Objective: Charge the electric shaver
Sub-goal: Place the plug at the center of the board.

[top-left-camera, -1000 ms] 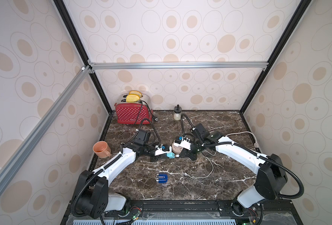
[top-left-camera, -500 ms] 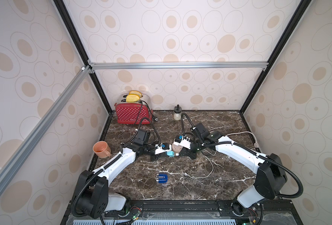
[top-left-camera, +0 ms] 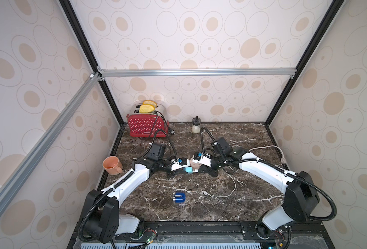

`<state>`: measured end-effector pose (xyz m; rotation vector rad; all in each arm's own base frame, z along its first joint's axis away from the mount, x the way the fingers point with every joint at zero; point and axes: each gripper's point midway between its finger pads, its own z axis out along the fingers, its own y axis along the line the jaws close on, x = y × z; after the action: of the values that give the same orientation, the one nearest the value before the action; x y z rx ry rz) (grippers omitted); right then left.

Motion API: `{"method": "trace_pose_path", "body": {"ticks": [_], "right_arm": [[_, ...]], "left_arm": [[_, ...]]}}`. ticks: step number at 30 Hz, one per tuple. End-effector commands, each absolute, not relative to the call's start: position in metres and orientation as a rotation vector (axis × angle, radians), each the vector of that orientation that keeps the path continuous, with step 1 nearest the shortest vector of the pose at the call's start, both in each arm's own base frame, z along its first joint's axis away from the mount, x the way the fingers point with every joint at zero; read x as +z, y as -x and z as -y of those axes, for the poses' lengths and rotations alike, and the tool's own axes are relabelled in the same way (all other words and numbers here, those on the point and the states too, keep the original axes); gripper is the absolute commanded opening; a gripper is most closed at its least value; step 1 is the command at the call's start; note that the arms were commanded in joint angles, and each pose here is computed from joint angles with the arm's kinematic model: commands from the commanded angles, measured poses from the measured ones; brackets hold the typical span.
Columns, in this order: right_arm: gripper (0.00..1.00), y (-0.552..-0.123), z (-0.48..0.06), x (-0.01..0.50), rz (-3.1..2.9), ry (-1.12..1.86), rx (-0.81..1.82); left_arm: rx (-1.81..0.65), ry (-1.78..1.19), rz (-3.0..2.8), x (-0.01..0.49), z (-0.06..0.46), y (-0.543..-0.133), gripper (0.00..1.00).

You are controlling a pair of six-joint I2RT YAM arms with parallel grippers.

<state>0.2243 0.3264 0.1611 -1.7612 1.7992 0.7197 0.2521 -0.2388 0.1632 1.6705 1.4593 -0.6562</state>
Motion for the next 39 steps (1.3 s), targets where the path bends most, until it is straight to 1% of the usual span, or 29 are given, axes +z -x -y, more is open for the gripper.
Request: {"method": "trace_pose_path", "body": {"ticks": [1, 8, 11, 14, 19, 20, 22, 23, 27, 30, 31, 33, 39], "right_arm": [[0.0, -0.231, -0.328, 0.178, -1.718, 1.739, 0.726], [0.0, -0.245, -0.292, 0.174, -1.832, 1.588, 0.721], [0.0, -0.247, -0.28, 0.171, -1.877, 1.541, 0.705], [0.0, -0.246, -0.274, 0.169, -1.899, 1.523, 0.696], [0.0, -0.246, -0.269, 0.169, -1.906, 1.514, 0.683], [0.0, -0.246, -0.269, 0.17, -1.905, 1.512, 0.683], [0.0, -0.247, -0.268, 0.17, -1.904, 1.511, 0.679], [0.0, -0.247, -0.268, 0.17, -1.903, 1.51, 0.678], [0.0, -0.248, -0.268, 0.171, -1.902, 1.505, 0.679], [0.0, -0.247, -0.268, 0.171, -1.905, 1.504, 0.684], [0.0, -0.247, -0.268, 0.171, -1.906, 1.502, 0.683], [0.0, -0.247, -0.267, 0.171, -1.907, 1.502, 0.68], [0.0, -0.247, -0.265, 0.174, -1.903, 1.495, 0.671]], "left_arm": [[-0.682, -1.741, -1.407, 0.161, 0.244, -0.241, 0.0], [-0.675, -1.738, -1.59, 0.127, 0.247, -0.24, 0.0], [-0.704, -1.601, -1.679, 0.118, 0.256, -0.25, 0.0], [-0.693, -1.531, -1.761, 0.102, 0.263, -0.256, 0.0], [-0.67, -1.511, -1.899, 0.068, 0.266, -0.259, 0.0], [-0.665, -1.5, -1.912, 0.064, 0.266, -0.26, 0.02], [-0.651, -1.478, -1.935, 0.057, 0.265, -0.263, 0.14], [-0.657, -1.485, -1.936, 0.055, 0.265, -0.262, 0.17], [-0.683, -1.507, -1.974, 0.047, 0.264, -0.257, 0.27], [-0.699, -1.543, -1.98, 0.041, 0.262, -0.251, 0.29], [-0.698, -1.555, -1.973, 0.04, 0.262, -0.25, 0.31], [-0.697, -1.578, -1.966, 0.038, 0.261, -0.247, 0.46], [-0.71, -1.617, -1.964, 0.036, 0.263, -0.247, 0.48]]}}
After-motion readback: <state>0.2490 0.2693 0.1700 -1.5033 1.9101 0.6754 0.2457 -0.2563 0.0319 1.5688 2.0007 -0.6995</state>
